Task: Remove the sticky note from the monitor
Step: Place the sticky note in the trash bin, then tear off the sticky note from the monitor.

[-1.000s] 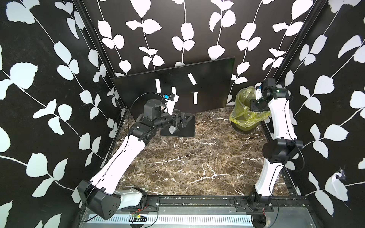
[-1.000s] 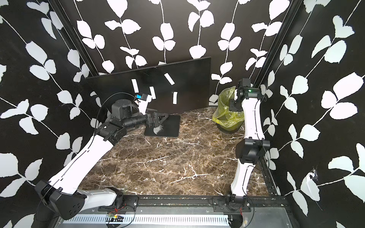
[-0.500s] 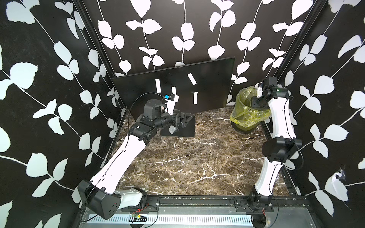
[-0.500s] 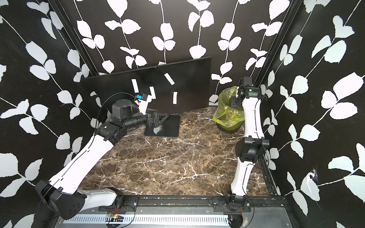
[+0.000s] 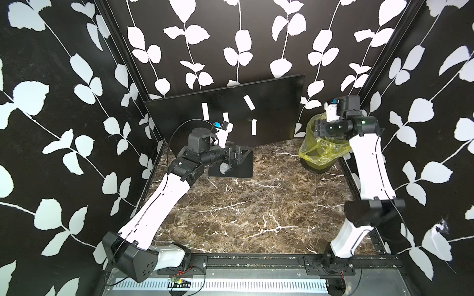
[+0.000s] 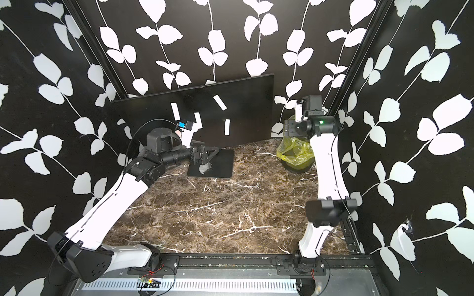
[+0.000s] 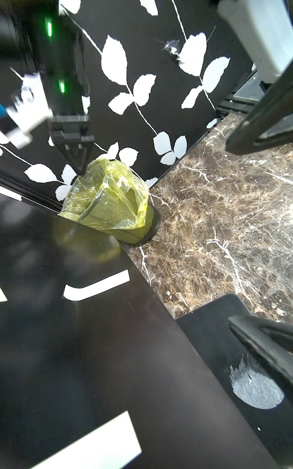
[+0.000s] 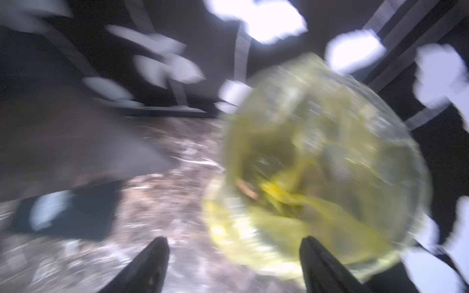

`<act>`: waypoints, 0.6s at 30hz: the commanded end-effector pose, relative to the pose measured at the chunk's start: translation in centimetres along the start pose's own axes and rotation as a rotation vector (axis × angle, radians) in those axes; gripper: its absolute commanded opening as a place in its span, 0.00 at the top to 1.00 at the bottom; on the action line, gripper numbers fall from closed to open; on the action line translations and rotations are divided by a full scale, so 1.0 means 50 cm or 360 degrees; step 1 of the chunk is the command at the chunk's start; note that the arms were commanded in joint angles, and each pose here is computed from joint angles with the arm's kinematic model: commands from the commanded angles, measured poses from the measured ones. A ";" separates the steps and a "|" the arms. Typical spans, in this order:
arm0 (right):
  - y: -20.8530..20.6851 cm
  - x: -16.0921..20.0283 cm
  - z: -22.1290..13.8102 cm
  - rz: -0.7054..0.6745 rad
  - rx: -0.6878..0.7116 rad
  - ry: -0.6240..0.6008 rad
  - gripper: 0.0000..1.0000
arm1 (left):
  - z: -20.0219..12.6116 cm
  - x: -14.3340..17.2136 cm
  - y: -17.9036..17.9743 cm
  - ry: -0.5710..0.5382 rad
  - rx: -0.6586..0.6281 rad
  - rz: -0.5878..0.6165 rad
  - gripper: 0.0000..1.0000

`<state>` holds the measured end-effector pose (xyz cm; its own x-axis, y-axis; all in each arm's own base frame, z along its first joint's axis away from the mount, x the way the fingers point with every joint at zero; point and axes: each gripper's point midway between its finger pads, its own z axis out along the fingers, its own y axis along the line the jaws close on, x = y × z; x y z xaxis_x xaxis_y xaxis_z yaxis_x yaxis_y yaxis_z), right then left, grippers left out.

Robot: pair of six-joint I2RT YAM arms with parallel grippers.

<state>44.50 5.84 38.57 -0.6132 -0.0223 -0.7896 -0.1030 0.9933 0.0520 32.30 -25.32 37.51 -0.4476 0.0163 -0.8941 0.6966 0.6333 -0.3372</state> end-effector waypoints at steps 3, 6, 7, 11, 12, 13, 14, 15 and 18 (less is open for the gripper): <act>0.215 -0.011 -0.035 0.0137 -0.0546 -0.0176 0.24 | -0.019 -0.013 -0.012 -0.0017 -0.0010 0.0046 0.01; 0.319 -0.007 -0.060 0.0215 -0.0773 -0.0211 0.25 | -0.025 -0.009 -0.012 -0.0008 -0.0019 0.0048 0.01; 0.344 -0.007 -0.061 0.0247 -0.0830 -0.0212 0.26 | -0.028 -0.009 -0.013 -0.0010 -0.0021 0.0049 0.01; 0.442 0.007 -0.040 0.0323 -0.1016 -0.0139 0.28 | -0.033 0.003 -0.012 0.0003 -0.0027 0.0041 0.01; 0.461 0.006 -0.038 0.0331 -0.1049 -0.0137 0.29 | -0.033 0.006 -0.011 0.0006 -0.0029 0.0038 0.01; 0.475 0.004 -0.037 0.0339 -0.1076 -0.0134 0.29 | -0.035 0.007 -0.011 0.0002 -0.0032 0.0038 0.01; 0.492 0.005 -0.029 0.0350 -0.1102 -0.0115 0.29 | -0.037 0.010 -0.011 0.0001 -0.0031 0.0037 0.01; 0.502 0.003 -0.031 0.0359 -0.1130 -0.0112 0.29 | -0.038 0.012 -0.011 0.0003 -0.0033 0.0037 0.01; 0.522 -0.006 -0.028 0.0403 -0.1194 -0.0108 0.30 | -0.039 0.016 -0.010 0.0002 -0.0034 0.0040 0.01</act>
<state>40.64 30.59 36.82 -0.6868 0.1381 -0.7136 -0.4356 0.7077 0.5563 31.33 -24.42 37.30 -0.4490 0.0275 -0.8931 0.6848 0.6527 -0.3242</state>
